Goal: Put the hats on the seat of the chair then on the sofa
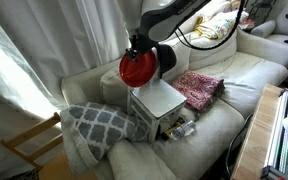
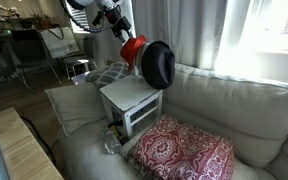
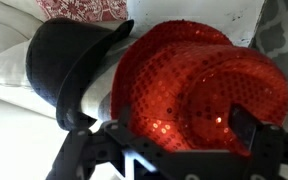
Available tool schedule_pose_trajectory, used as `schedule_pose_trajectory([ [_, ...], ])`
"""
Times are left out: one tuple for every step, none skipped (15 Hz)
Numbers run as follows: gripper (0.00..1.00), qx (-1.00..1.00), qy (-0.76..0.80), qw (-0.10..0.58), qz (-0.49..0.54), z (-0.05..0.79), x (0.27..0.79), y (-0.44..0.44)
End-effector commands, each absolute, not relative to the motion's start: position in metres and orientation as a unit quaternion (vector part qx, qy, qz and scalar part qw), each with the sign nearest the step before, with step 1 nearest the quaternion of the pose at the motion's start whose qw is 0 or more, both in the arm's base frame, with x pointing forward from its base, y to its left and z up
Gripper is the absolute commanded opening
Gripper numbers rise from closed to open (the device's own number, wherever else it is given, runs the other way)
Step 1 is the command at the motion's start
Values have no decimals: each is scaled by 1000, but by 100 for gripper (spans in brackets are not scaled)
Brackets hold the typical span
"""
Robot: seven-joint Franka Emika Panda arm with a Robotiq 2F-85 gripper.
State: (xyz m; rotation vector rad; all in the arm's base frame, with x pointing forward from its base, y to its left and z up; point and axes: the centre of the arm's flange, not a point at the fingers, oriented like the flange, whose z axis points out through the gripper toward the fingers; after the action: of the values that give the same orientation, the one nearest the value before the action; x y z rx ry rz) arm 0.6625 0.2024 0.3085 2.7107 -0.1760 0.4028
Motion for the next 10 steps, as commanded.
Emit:
schedule_pose_trajectory([
  [86, 963, -79, 214, 145, 299, 680, 202],
  [79, 962, -81, 215, 146, 299, 683, 202],
  [77, 963, -81, 213, 145, 296, 684, 200],
  [63, 964, -78, 206, 147, 295, 685, 200],
  [50, 963, -80, 210, 147, 294, 687, 200],
  [40, 964, -79, 209, 146, 292, 687, 200],
  [34, 964, -80, 209, 146, 292, 688, 200],
  [27, 964, -80, 209, 146, 293, 688, 200],
  [19, 964, -81, 208, 146, 294, 688, 200],
  [12, 964, -81, 208, 145, 295, 688, 201],
])
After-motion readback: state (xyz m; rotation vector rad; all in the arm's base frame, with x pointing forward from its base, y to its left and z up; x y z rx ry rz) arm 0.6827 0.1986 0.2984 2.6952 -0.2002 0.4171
